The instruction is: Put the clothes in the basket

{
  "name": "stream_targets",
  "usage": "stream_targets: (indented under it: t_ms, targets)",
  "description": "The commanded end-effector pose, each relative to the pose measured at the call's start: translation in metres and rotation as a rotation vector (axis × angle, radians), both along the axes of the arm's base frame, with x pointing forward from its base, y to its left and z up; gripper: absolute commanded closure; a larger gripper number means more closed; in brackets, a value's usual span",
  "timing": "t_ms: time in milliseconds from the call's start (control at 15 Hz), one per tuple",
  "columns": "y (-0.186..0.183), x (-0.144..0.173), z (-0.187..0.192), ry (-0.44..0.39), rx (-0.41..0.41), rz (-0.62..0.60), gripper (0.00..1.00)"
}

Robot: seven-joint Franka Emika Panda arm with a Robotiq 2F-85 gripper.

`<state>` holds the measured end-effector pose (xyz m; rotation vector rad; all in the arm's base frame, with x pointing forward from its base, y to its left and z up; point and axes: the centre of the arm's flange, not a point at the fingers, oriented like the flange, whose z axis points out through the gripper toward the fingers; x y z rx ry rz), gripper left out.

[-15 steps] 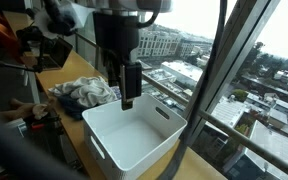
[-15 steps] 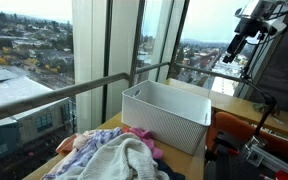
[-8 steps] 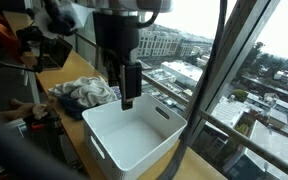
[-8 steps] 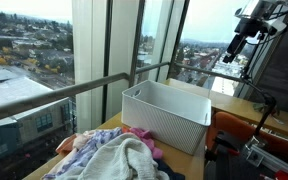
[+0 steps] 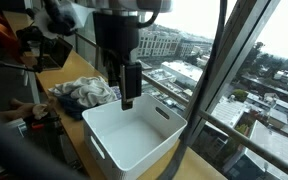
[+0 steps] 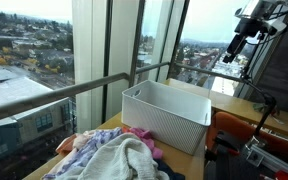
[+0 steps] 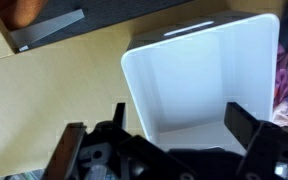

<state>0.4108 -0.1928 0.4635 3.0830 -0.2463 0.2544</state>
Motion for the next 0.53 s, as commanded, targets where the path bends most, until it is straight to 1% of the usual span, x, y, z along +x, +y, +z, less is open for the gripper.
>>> stream_targets:
  t_ms: [0, 200, 400, 467]
  targets:
    - [0.000, 0.000, 0.000, 0.000, 0.000, 0.000, 0.00]
    - [0.032, 0.029, -0.016, -0.014, -0.025, -0.001, 0.00]
    - [0.079, 0.063, -0.028, -0.093, -0.080, 0.042, 0.00]
    - [0.093, 0.070, -0.034, -0.117, -0.101, 0.062, 0.00]
